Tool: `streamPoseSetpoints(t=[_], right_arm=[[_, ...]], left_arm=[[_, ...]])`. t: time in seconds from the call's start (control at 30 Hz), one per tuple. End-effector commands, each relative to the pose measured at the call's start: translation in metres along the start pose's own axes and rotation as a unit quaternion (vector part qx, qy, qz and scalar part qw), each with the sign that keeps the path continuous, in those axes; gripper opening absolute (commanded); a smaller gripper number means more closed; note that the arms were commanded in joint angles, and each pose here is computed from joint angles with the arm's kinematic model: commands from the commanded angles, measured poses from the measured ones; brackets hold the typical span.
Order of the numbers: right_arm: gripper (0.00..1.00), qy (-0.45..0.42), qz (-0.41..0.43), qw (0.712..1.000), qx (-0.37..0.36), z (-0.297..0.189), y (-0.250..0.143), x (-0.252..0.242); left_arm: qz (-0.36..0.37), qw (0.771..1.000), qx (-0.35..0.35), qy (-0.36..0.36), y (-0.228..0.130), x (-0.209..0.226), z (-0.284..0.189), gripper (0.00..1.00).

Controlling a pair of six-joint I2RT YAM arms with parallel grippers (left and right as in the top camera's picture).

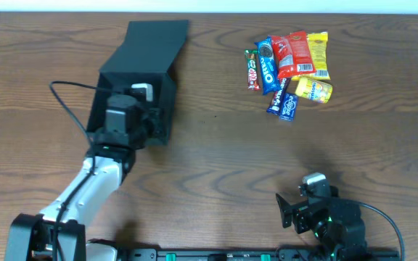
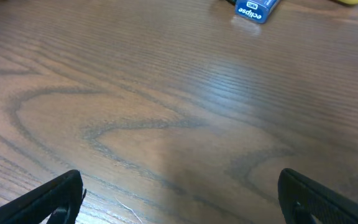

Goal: Pack container
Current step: 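Push the black box forward and right toward the snacks with left gripper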

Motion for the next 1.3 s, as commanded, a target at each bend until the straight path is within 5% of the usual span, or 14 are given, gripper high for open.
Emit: streamPoseSetpoints(t=[0.0,0.23,0.4,0.63,1.13,1.17,1.2,1.27], right_arm=[[0.99,-0.001,0.006,1.0,0.001,0.001,-0.002,0.0],[0.99,-0.002,0.006,1.0,0.001,0.001,-0.002,0.0],[0.99,-0.001,0.006,1.0,0.001,0.001,-0.002,0.0],[0.99,-0.001,0.006,1.0,0.001,0.001,-0.002,0.0],[0.99,-0.001,0.006,1.0,0.001,0.001,-0.002,0.0],[0.99,-0.001,0.006,1.0,0.001,0.001,-0.002,0.0],[0.99,-0.001,0.006,1.0,0.001,0.001,-0.002,0.0],[0.99,-0.002,0.006,1.0,0.001,0.001,-0.002,0.0]], left_arm=[[-0.033,0.998,-0.047,0.027,0.002,-0.022,0.005,0.06],[-0.011,0.996,-0.08,0.024,-0.008,-0.079,0.012,0.06],[-0.04,0.998,-0.05,0.015,-0.014,-0.108,0.034,0.06],[0.013,1.0,-0.027,0.0,-0.018,-0.146,0.069,0.06],[0.043,0.999,-0.006,-0.018,-0.034,-0.176,0.086,0.06],[0.043,0.999,-0.006,-0.019,-0.034,-0.177,0.086,0.3],[0.043,0.999,-0.007,-0.02,-0.033,-0.178,0.086,0.98],[0.043,0.999,-0.009,-0.023,-0.032,-0.18,0.085,0.95]])
Point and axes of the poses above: each gripper's point midway between its finger pads, its own z axis out along the fingers, its own x axis along the line the jaws close on, y = z × x, the point moved 9 cm from there along -z, back along the fingers, and after that the axes turned 10 degrees about -z, right-handed, at the moved point
